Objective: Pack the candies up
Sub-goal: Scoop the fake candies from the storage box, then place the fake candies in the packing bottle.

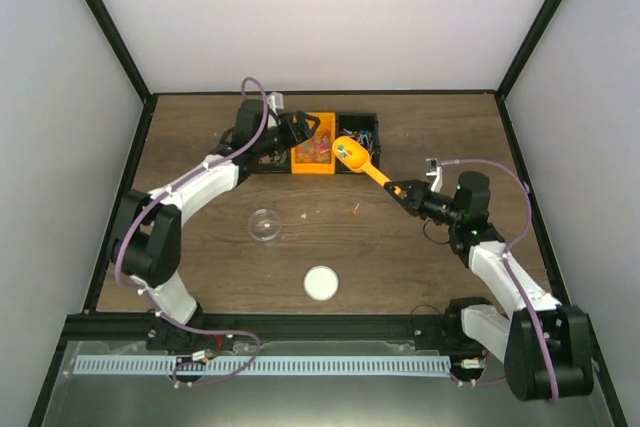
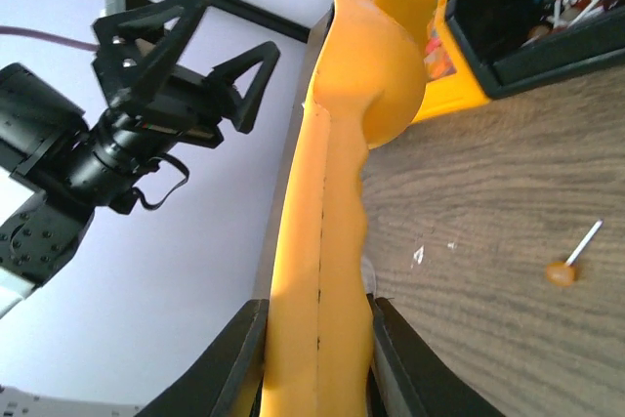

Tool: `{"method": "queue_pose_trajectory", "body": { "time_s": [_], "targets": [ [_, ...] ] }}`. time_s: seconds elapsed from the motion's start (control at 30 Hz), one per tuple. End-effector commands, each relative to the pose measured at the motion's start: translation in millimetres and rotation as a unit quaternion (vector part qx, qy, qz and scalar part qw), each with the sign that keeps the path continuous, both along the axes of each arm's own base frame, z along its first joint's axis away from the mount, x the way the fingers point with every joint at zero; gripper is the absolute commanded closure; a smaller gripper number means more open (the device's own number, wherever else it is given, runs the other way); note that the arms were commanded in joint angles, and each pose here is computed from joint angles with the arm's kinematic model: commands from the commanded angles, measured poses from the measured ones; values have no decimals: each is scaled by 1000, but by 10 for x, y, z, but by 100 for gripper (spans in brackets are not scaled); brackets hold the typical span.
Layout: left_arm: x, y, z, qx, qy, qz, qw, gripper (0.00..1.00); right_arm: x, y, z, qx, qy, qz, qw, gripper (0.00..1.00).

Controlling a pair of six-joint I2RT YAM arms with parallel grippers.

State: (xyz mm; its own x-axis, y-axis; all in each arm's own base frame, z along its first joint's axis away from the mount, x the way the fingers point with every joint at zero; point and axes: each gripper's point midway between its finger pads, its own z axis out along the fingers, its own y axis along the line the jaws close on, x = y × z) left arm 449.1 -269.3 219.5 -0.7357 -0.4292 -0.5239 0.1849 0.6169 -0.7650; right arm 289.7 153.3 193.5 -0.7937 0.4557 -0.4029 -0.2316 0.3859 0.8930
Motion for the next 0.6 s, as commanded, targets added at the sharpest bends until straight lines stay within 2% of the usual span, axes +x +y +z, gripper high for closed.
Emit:
{"method": "queue_pose_trajectory", "body": {
  "time_s": [0.0,0.23,0.37,0.57],
  "targets": [
    [-193,224,-192,38,20,34,999,9,-301,50,-12,-2,8,44,999,99],
    [-589,597,-379,56,23,74,995,9,-602,125,-17,15,18,85,996,99],
    [-636,926,-314,45,10,112,993,9,-716,130,29,20,16,90,996,99],
    [-637,1115,-567,44,39,121,991,9,-834,181,121,19,13,99,995,99]
  ]
}}
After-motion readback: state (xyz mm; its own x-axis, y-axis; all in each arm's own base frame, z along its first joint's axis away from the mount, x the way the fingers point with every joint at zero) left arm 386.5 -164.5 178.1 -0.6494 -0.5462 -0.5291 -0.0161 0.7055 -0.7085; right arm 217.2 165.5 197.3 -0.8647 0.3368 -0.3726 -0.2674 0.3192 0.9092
